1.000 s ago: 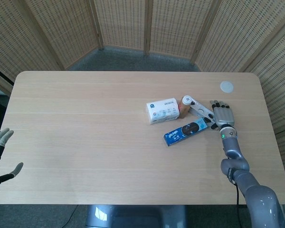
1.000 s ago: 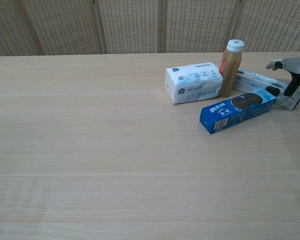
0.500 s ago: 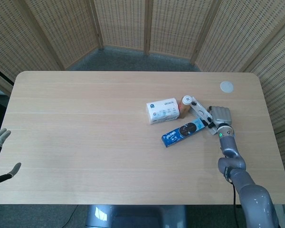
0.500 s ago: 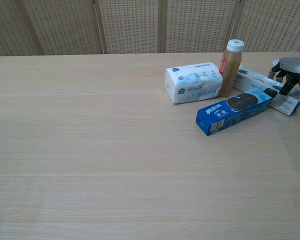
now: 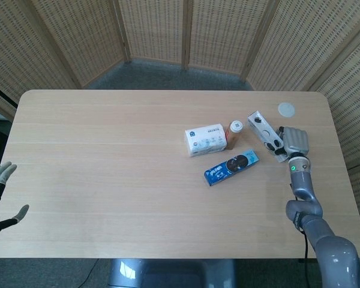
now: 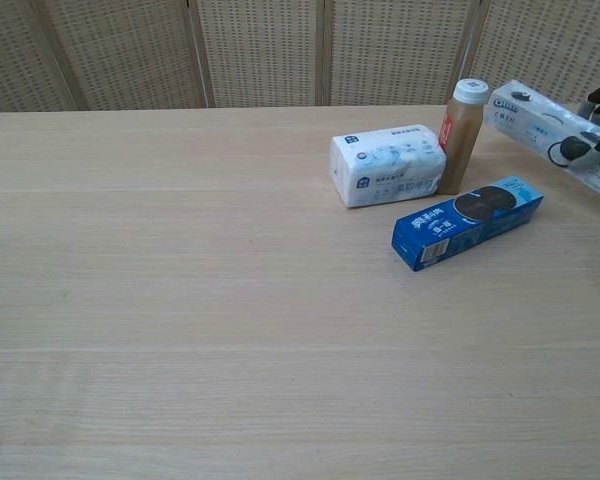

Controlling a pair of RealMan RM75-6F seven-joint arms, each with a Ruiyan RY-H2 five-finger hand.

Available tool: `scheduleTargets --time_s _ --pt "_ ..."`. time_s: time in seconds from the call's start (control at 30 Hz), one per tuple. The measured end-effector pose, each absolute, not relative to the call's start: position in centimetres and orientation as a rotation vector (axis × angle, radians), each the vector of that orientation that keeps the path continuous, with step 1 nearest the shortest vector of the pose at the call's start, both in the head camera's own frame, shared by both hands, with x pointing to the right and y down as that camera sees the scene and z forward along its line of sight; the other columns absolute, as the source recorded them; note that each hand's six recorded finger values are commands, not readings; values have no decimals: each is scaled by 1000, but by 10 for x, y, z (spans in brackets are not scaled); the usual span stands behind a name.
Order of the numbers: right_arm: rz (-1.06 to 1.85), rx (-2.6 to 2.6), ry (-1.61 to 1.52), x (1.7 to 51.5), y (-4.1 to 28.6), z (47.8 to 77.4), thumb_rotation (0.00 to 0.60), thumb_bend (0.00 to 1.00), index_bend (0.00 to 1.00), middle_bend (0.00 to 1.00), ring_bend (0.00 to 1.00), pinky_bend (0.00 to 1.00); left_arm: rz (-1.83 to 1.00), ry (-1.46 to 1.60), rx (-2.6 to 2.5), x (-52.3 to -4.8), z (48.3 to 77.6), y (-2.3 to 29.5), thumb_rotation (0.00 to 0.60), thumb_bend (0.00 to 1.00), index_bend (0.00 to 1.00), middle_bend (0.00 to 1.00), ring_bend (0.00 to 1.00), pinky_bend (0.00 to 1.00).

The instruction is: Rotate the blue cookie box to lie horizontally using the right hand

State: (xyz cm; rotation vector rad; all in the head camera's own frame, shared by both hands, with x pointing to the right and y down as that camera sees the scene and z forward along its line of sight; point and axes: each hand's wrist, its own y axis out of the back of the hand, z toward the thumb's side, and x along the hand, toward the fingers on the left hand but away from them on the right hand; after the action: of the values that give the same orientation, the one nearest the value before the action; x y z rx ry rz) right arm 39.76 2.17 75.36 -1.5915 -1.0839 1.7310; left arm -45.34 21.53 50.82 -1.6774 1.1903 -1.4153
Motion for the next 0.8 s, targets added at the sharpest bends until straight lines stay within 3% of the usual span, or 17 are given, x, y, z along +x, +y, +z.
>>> scheduleTargets --time_s 0.47,0.8 --pt "1450 -1611 -1285 383 -6 693 600 44 501 851 712 828 -1412 1201 -1687 -452 509 219 600 317 81 0 0 0" --pt "1254 -1640 -1346 354 -14 633 600 41 502 850 711 827 -1406 1208 -1684 -454 505 222 600 317 81 0 0 0"
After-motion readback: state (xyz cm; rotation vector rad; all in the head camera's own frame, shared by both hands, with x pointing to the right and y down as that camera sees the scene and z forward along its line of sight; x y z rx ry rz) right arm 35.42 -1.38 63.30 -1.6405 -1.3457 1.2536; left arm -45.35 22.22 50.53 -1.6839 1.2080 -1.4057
